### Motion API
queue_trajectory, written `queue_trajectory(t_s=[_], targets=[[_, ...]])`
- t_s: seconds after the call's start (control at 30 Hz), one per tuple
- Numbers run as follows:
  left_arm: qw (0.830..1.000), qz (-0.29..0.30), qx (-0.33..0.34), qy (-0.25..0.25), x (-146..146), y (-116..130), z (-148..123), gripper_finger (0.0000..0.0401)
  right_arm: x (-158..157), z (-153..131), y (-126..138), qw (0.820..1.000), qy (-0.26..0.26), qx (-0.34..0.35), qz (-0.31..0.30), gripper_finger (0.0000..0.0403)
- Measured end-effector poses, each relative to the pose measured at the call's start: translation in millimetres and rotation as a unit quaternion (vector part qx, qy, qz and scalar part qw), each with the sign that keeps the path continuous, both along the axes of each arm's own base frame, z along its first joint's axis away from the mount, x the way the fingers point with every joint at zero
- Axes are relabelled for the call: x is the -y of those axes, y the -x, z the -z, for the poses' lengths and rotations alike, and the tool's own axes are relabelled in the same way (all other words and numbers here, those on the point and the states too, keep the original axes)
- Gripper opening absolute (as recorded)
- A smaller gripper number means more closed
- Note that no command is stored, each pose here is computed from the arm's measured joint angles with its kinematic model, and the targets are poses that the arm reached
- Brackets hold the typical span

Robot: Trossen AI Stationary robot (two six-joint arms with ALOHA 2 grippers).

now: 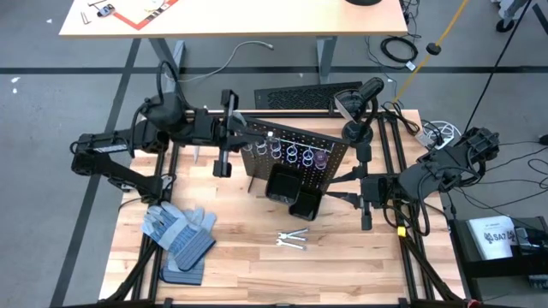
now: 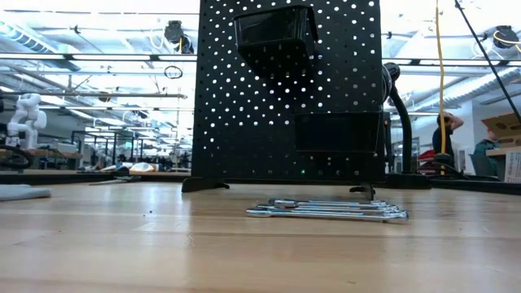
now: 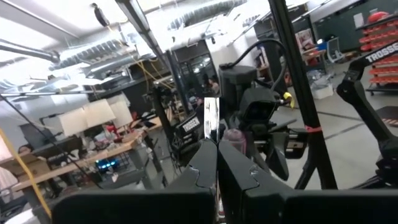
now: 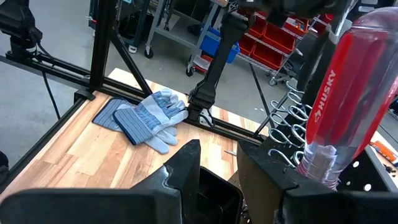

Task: Hang tools onto peg board
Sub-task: Hang the black pliers on the black peg board

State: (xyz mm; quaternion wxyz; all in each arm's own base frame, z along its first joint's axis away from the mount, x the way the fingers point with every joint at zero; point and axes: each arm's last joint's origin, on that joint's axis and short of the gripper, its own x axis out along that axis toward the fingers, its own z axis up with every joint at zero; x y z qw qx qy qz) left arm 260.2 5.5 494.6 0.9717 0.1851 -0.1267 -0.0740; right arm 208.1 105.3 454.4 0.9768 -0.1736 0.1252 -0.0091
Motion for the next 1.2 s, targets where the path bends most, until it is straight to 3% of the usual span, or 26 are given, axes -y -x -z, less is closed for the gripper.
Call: queue_trajectory(t_s=[1.2], targets=[[0.997,-0.042,-0.061,0.006,-6,-8,13,0.0001,0,-1,0,1.0,-0.004,0.005,0.0,0.01]])
